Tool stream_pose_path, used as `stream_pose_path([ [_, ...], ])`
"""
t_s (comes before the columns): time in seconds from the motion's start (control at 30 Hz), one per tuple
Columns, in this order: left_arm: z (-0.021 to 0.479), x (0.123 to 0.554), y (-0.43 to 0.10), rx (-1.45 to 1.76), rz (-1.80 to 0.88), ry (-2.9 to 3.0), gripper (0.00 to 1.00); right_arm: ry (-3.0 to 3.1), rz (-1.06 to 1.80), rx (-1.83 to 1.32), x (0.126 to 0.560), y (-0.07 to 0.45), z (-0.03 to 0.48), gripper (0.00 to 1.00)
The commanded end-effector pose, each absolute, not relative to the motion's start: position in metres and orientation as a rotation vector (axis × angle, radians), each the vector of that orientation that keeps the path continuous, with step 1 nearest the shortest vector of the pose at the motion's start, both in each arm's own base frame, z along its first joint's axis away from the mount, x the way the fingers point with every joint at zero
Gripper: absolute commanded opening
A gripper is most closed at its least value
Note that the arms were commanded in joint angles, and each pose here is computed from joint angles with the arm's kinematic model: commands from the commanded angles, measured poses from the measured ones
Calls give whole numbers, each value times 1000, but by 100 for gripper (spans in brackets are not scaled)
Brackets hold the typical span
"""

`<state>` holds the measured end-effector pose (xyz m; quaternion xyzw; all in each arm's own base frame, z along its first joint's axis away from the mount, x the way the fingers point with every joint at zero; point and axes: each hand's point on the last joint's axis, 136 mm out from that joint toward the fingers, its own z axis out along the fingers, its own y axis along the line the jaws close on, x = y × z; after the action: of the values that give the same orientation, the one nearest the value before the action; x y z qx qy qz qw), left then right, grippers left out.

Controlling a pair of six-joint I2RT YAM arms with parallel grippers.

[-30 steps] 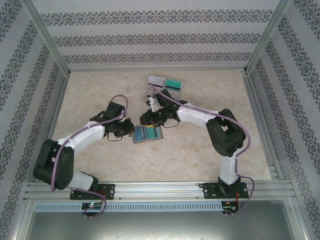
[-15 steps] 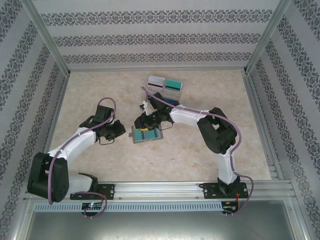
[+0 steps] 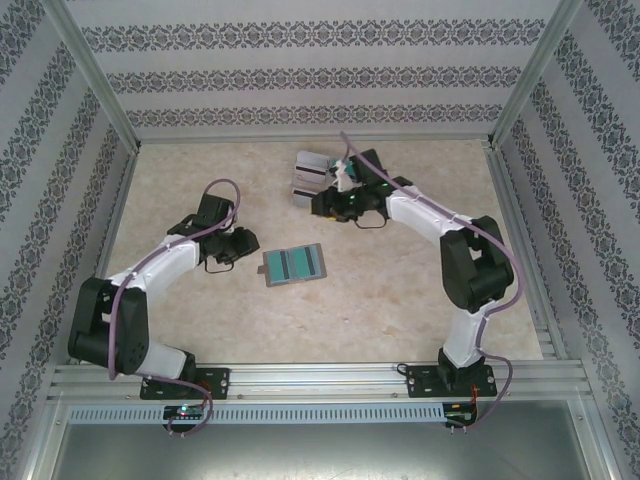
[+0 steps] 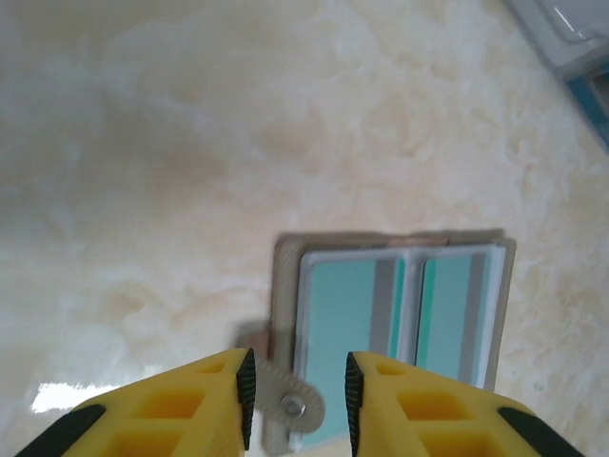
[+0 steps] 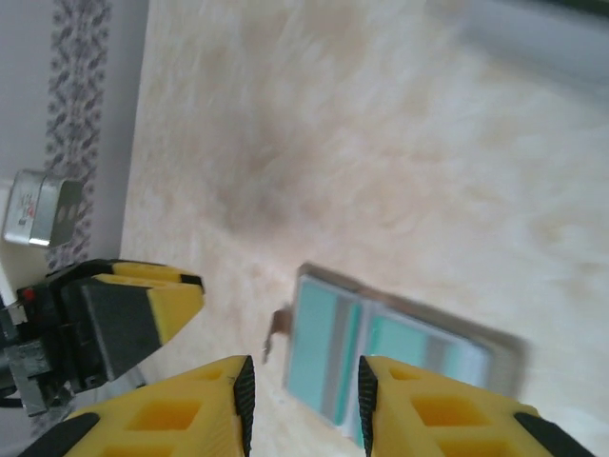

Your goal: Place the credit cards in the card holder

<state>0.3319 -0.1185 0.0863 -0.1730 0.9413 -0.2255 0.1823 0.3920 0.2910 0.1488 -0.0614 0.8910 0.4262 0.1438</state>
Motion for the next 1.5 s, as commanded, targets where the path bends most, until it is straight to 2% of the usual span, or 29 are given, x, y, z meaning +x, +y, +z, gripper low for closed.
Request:
stream_pose_path([
  [0.0,88,351,-122,-437,-656,2642,33,2571,1139,-178,396,268,152,37],
  [0.2,76,359,-133,-421,-719,2668,34,2609,1129,-150,394,257,141,37],
  [0.47,77,353,-160,-280,-754,2725,34,2821,1246,-206,324,292,86,37],
  [0.6,75,346,-189,-219,-815,2759,34,2879,1259,-222,305,307,67,37],
  [0.8,52,330,-218,-189,-864,2841,30,2930,1200,-229,303,315,46,37],
  [1.17,30,321,-222,-227,-854,2878,24,2980,993,-259,308,297,28,37],
  [1.47,23,320,-222,-234,-850,2890,23,2983,935,-273,309,292,29,37],
])
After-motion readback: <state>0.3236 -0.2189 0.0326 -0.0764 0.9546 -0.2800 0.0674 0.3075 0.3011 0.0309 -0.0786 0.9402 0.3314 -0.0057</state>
